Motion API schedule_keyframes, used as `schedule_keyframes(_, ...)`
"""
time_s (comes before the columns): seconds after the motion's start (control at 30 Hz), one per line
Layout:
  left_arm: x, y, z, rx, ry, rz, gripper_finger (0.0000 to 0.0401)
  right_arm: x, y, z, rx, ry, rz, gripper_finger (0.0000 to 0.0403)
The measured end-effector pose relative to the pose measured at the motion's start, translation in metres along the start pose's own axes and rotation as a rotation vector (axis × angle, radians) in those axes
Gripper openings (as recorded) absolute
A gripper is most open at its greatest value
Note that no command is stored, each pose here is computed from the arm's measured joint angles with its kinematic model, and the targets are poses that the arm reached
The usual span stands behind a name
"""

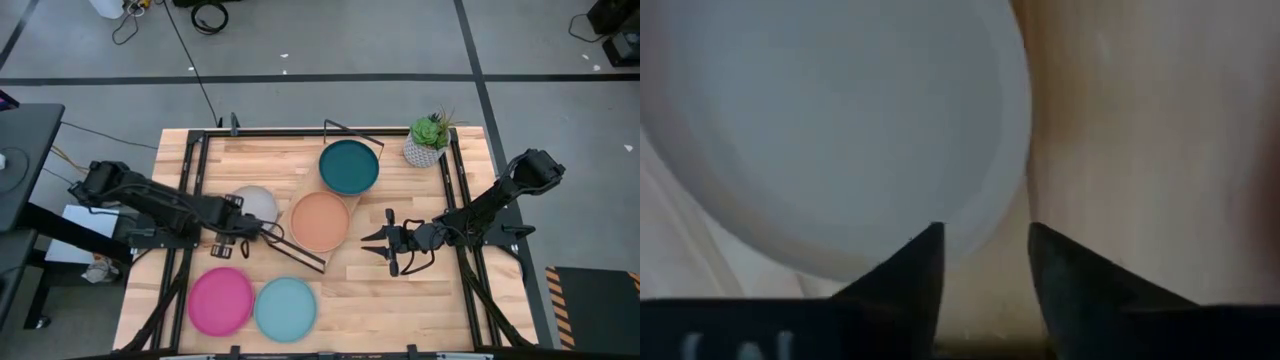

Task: Place and stack plates onto a shelf
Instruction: Stack the grey plate on top of the brown plate on the shelf

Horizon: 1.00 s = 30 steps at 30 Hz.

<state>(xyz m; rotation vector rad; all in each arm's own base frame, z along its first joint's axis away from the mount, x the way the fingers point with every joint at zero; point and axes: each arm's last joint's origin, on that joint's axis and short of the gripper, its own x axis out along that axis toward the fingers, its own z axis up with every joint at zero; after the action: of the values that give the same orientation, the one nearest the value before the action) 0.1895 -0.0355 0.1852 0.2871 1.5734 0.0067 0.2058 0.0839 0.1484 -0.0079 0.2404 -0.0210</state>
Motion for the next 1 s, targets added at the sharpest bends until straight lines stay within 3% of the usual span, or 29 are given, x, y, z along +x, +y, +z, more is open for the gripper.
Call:
schedule_keyframes(0.1, 0.006, 0.003, 0.007, -0.002, -0.076, -0.005, 0.0171, 0.0, 0.0, 0.0, -0.003, -0.002, 0.0, 0.0105)
schedule_keyframes(0.33, -0.001, 0.022, 0.001, -0.061, -0.111, -0.061, 0.0166, 0.0, 0.0, 0.001, -0.003, -0.006, 0.008, 0.0105)
schedule_keyframes(0.5, -0.014, 0.035, -0.007, 0.002, -0.185, -0.012, 0.0149, 0.0, 0.001, 0.001, -0.001, -0.007, 0.021, 0.0105)
schedule_keyframes(0.6, -0.016, 0.055, -0.012, -0.059, -0.221, 0.057, 0.0136, 0.0, 0.001, 0.001, 0.001, -0.012, 0.027, 0.0105)
schedule_keyframes(0.83, 0.004, 0.117, -0.025, -0.242, -0.209, 0.046, 0.011, 0.0, 0.001, 0.002, 0.011, -0.017, 0.032, 0.0105)
schedule_keyframes(1.0, 0.024, 0.148, -0.031, -0.327, -0.19, 0.05, 0.0114, 0.0, 0.002, 0.001, 0.011, -0.01, 0.038, 0.0105)
